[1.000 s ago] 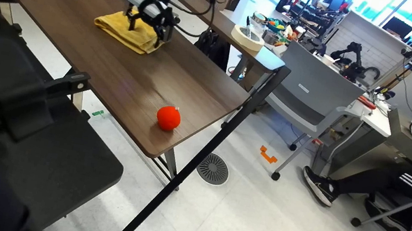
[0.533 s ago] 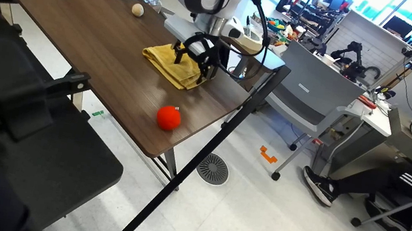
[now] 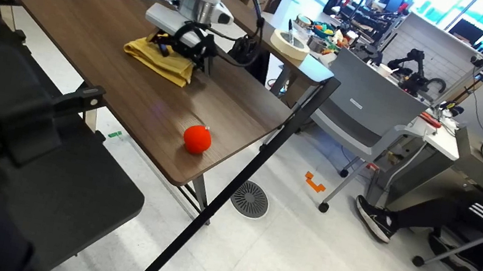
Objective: Move the potato to the left, wipe the table with the yellow towel, move the red plush toy to the left, wipe the right side of the table with the towel, move the potato and red toy to the right, wipe the left side of the table
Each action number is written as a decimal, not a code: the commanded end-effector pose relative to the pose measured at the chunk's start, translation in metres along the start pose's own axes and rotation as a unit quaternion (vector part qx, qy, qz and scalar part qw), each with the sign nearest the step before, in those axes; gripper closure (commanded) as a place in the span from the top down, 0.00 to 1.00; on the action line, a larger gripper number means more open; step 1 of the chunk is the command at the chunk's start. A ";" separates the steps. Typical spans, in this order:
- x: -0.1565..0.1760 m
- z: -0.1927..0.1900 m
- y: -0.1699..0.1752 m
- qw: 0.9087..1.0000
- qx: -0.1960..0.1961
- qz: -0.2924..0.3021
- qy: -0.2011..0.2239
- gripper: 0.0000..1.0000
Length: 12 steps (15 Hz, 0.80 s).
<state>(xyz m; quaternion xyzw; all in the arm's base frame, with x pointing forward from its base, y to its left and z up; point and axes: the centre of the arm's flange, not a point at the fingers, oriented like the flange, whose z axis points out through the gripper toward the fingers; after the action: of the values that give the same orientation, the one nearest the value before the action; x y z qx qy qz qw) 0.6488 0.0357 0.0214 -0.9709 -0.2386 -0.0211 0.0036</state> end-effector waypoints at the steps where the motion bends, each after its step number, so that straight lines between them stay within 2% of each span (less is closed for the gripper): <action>1: -0.014 0.023 -0.091 0.995 0.006 -0.097 -0.024 1.00; 5: -0.015 0.021 -0.178 0.981 0.021 -0.192 -0.012 1.00; 7: -0.010 0.019 -0.193 0.977 0.014 -0.211 -0.001 1.00; 8: -0.007 0.019 -0.191 0.977 0.006 -0.211 0.000 1.00; 10: -0.002 0.020 -0.159 0.984 -0.017 -0.178 -0.007 1.00; 12: -0.008 0.018 -0.105 0.993 -0.041 -0.114 -0.017 1.00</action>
<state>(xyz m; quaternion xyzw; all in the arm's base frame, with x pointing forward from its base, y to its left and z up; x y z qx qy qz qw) 0.5752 0.1893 0.0214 -0.9139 -0.4053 -0.0233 -0.0055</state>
